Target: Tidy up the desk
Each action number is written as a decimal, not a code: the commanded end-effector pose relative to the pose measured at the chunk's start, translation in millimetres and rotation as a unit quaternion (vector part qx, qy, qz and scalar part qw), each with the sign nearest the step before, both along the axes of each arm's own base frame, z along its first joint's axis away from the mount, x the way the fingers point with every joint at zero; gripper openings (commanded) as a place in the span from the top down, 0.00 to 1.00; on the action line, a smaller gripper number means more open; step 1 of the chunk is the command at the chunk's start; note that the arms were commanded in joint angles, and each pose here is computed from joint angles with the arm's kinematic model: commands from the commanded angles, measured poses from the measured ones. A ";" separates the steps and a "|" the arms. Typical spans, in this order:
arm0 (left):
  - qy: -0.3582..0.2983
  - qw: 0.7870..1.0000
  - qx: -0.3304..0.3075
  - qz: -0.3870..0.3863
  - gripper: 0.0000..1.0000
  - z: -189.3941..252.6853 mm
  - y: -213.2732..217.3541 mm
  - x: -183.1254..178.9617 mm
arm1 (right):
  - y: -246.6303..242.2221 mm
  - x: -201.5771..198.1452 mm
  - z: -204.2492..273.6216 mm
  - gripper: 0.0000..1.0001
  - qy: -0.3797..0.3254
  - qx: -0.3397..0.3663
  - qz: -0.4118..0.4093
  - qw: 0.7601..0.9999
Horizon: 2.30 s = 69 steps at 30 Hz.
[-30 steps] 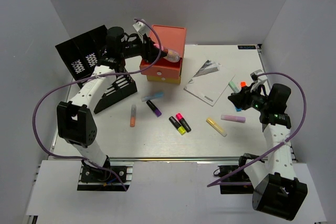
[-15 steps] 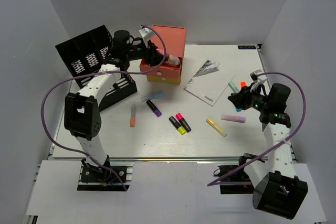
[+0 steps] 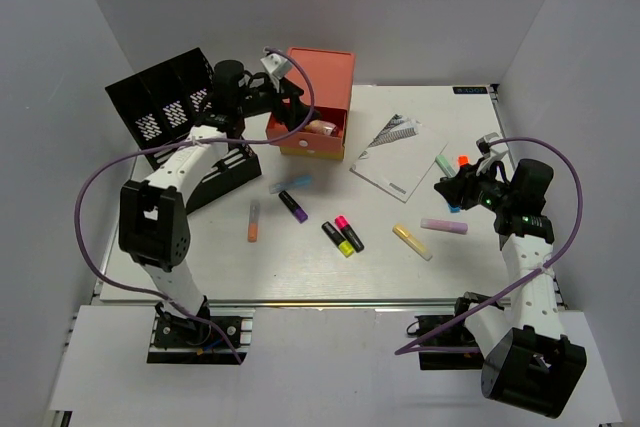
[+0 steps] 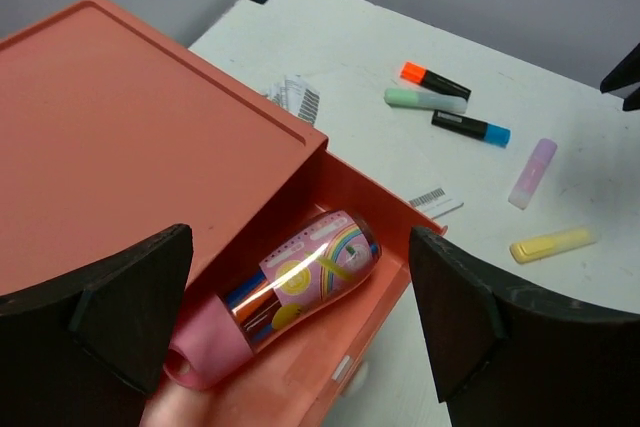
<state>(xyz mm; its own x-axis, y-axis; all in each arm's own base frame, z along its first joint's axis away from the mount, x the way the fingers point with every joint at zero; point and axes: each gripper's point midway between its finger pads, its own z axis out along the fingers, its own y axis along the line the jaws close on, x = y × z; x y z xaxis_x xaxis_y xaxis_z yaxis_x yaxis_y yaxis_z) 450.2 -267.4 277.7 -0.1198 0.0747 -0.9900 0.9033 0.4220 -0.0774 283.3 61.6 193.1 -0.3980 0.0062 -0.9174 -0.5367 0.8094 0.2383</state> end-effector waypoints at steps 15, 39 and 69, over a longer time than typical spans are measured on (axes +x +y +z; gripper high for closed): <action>0.155 0.961 -0.133 0.188 0.75 74.0 53.2 -75.7 | -1.6 2.4 3.8 0.60 -0.012 -0.005 0.000 1.000; 0.332 0.877 -0.048 0.344 0.87 -77.5 75.5 -56.9 | -4.2 4.6 1.2 0.60 -0.009 -0.010 -0.008 1.000; 0.332 0.859 -0.178 0.345 0.88 -71.0 40.0 27.4 | -5.9 6.1 -2.2 0.60 -0.005 -0.012 -0.011 1.000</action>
<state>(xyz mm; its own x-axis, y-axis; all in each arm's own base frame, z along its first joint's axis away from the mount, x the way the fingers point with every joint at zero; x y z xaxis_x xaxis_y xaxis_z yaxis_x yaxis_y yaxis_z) 462.9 -217.4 166.0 -0.6279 -0.4887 -0.6057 0.0828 0.7319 -0.6764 286.1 57.8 188.4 -0.4100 0.0046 -0.9121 -0.5175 0.8222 0.2368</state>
